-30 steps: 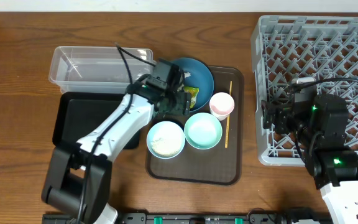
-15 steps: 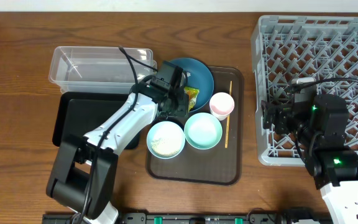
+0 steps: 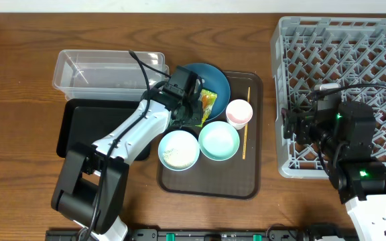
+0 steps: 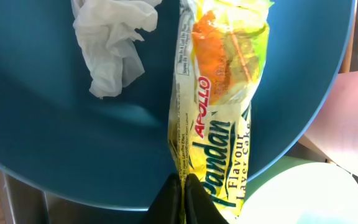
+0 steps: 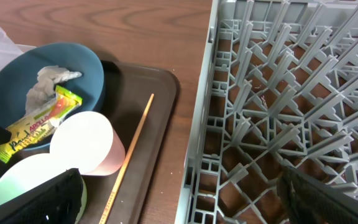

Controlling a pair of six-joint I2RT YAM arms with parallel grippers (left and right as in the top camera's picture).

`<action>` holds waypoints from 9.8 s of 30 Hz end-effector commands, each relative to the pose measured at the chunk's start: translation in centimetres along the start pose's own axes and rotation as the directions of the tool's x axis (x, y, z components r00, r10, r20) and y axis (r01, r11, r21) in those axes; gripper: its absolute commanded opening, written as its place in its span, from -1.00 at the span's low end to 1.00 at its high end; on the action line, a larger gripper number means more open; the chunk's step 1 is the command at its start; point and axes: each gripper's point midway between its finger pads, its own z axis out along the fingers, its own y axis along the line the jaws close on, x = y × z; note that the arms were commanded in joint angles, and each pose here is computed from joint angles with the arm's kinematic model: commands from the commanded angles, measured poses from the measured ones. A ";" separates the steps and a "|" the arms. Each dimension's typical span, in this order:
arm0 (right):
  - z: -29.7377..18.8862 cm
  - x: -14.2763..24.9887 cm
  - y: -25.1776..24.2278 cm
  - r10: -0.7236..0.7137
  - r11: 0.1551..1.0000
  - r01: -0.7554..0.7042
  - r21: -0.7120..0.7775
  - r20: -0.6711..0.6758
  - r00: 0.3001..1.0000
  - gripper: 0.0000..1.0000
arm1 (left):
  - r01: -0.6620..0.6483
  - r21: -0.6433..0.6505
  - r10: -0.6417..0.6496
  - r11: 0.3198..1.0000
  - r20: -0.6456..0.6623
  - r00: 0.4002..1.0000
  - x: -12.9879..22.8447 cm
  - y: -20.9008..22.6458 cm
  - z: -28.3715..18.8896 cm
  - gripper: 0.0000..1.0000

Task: Sort waste into correct bins and load items into the dishwasher rack
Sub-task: 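Reach left gripper to the blue plate and grasp the yellow snack wrapper, then carry the wrapper with the left gripper and drop it into the clear bin, then grasp the crumpled white tissue on the blue plate with the left gripper, then move the tissue with the left gripper and release it into the clear bin, then grasp the rim of the white bowl holding rice with the left gripper, then lift the bowl over the black tray and tip the rice out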

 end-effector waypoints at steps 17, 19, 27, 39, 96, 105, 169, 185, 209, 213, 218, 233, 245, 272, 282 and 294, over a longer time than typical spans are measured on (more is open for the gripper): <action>-0.4 -0.9 0.5 0.001 1.000 0.000 -0.014 0.021 1.000 0.98 | 0.175 -0.197 -0.039 0.965 0.549 0.835 -11.5 12.1 -16.3 -0.88; -0.4 -0.9 0.5 0.001 1.000 0.000 -0.014 0.021 1.000 0.98 | 0.210 -0.209 -0.065 0.955 0.542 0.838 -11.6 13.9 -15.8 -0.87; -0.4 -0.9 0.5 0.001 1.000 0.000 -0.014 0.020 1.000 0.98 | 0.222 -0.191 -0.089 0.956 0.532 0.842 -12.2 14.9 -14.4 -0.29; -0.4 -0.9 0.5 0.001 1.000 0.000 -0.014 0.021 1.000 0.99 | -0.151 -0.041 0.154 0.988 0.430 0.889 -10.7 5.0 -11.3 0.04; 0.3 -0.4 0.4 0.003 1.000 -0.004 -0.013 -0.005 1.000 0.98 | -0.094 -0.245 0.207 0.965 0.488 0.848 -12.5 7.4 -12.3 -0.87; 0.3 -0.5 0.4 0.004 1.000 -0.004 -0.013 -0.003 1.000 0.98 | 0.045 -0.272 0.101 0.961 0.501 0.860 -12.8 13.2 -13.4 -0.80; 0.3 -0.5 0.3 0.004 1.000 -0.004 -0.003 -0.003 1.000 0.99 | -0.353 -0.131 0.309 0.926 -0.273 0.911 14.6 1.6 -0.6 0.05; 0.3 -0.5 0.3 0.004 1.000 -0.004 -0.003 -0.003 1.000 0.98 | -0.356 -0.149 0.315 0.922 -0.244 0.917 13.8 1.6 -0.6 -0.63; 0.3 -0.5 0.2 0.004 1.000 -0.004 -0.002 -0.002 1.000 0.99 | -0.296 -0.211 0.278 0.932 -0.112 0.954 6.9 0.2 -6.0 -0.88; 0.3 -0.5 0.2 0.003 1.000 -0.003 -0.002 -0.002 1.000 0.98 | -0.196 -0.225 0.194 0.954 -0.033 0.981 4.8 2.4 -8.1 -0.88; 0.3 -0.5 0.2 0.003 1.000 -0.003 -0.002 -0.002 1.000 0.98 | 0.010 -0.105 -0.004 0.994 0.052 0.999 2.5 5.7 -10.8 -0.88; 0.3 -0.5 0.2 0.004 1.000 -0.004 -0.002 -0.003 1.000 0.98 | 0.239 0.554 -0.346 0.797 0.095 0.934 -1.0 11.8 -13.9 -0.88; 0.3 -0.5 0.2 0.004 1.000 -0.004 -0.002 -0.003 1.000 0.99 | 0.297 0.893 -0.570 0.338 -0.057 0.820 -2.4 15.4 -17.0 -0.89; 0.3 -0.5 0.2 0.004 1.000 -0.004 -0.002 -0.003 1.000 0.99 | 0.474 0.859 -0.693 0.193 -0.222 0.686 -1.7 18.7 -16.7 -0.88; 0.3 -0.5 0.2 0.004 1.000 -0.004 -0.003 -0.003 1.000 0.98 | 0.361 0.887 -0.655 0.287 -0.093 0.750 -2.0 18.6 -16.9 -0.88; 0.3 -0.5 0.3 0.004 1.000 -0.004 -0.003 -0.003 1.000 0.99 | 0.534 0.787 -0.713 0.309 -0.179 0.677 -1.2 19.9 -14.8 -0.88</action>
